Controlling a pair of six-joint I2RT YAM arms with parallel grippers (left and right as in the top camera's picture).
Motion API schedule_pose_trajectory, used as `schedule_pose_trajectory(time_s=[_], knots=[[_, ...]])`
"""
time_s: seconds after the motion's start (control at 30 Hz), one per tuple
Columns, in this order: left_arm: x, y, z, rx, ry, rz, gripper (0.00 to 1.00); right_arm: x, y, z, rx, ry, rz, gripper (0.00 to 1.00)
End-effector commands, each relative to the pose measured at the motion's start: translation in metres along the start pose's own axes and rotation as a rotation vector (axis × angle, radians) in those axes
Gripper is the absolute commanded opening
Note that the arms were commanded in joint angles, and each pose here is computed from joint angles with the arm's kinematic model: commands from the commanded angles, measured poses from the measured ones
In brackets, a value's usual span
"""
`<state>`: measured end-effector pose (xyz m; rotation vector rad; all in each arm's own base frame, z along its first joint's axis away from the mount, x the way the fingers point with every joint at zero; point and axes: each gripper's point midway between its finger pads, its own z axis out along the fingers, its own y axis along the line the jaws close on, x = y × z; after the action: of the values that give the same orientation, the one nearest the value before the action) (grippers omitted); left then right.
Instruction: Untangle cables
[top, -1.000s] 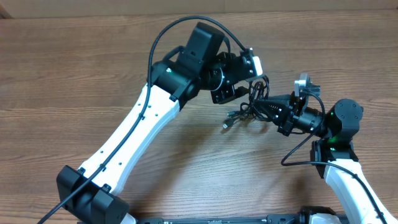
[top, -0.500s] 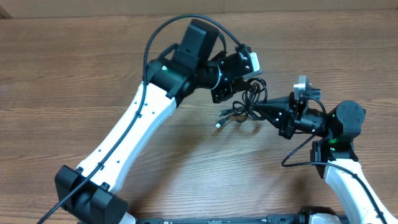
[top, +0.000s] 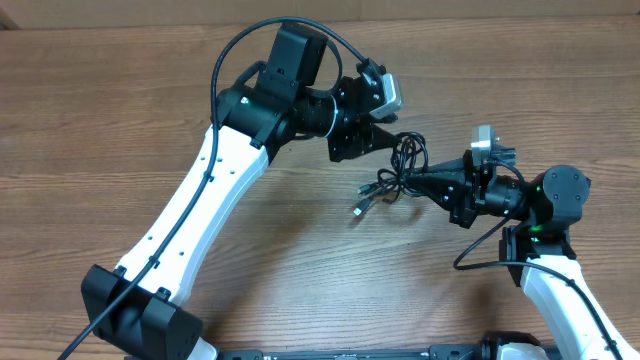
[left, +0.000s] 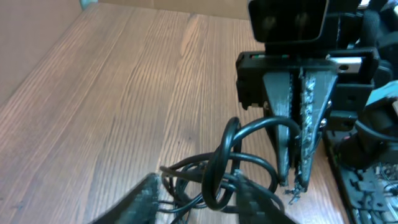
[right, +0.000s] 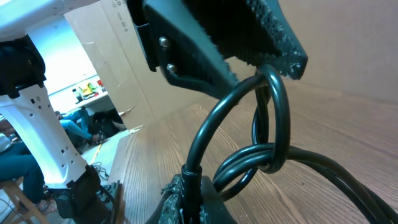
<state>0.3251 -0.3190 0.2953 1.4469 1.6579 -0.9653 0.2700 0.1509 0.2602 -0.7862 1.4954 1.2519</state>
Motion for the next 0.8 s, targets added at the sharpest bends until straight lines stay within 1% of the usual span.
schedule_pose_trajectory(time_s=[0.0,0.13,0.2,0.23,0.27,0.3,0.33,0.37,0.5,0.53,0.6,0.63,0.7,0.77], knots=[[-0.011,-0.007,-0.002,0.036,-0.030,0.006,0.51,-0.007,0.003,0.001,-0.014,-0.001,-0.030,0.04],[-0.010,-0.015,-0.003,0.079,-0.036,-0.019,0.59,-0.007,0.004,0.001,-0.018,-0.001,-0.034,0.04],[-0.008,-0.017,-0.004,0.088,-0.029,-0.034,0.61,-0.010,0.007,0.001,-0.025,-0.005,-0.033,0.04],[-0.006,-0.018,-0.004,0.091,-0.024,-0.040,0.57,-0.012,0.008,0.001,-0.029,-0.008,-0.035,0.04],[-0.005,-0.019,-0.004,0.094,-0.020,-0.040,0.49,-0.014,0.011,0.001,-0.039,-0.008,-0.043,0.04],[-0.004,-0.020,-0.004,0.096,-0.017,-0.040,0.33,-0.014,0.014,0.001,-0.051,-0.005,-0.057,0.04],[-0.004,-0.020,-0.004,0.097,-0.016,-0.035,0.07,-0.014,0.016,0.001,-0.062,-0.001,-0.068,0.04],[-0.004,-0.020,-0.004,0.097,-0.016,-0.032,0.04,-0.014,0.017,0.001,-0.069,0.003,-0.072,0.04],[-0.005,-0.020,-0.004,0.096,-0.019,-0.025,0.04,-0.013,0.017,0.001,-0.070,0.004,-0.070,0.04],[-0.005,-0.020,-0.004,0.096,-0.019,-0.025,0.05,-0.013,0.017,0.001,-0.070,0.004,-0.071,0.04],[-0.005,-0.020,-0.004,0.096,-0.019,-0.026,0.11,-0.013,0.017,0.001,-0.070,0.004,-0.071,0.04],[-0.005,-0.020,-0.004,0.096,-0.019,-0.026,0.17,-0.013,0.017,0.001,-0.070,0.004,-0.071,0.04],[-0.005,-0.020,-0.004,0.096,-0.019,-0.026,0.35,-0.013,0.017,0.001,-0.070,0.004,-0.071,0.04],[-0.005,-0.020,-0.004,0.096,-0.019,-0.026,0.55,-0.013,0.017,0.001,-0.070,0.004,-0.071,0.04]])
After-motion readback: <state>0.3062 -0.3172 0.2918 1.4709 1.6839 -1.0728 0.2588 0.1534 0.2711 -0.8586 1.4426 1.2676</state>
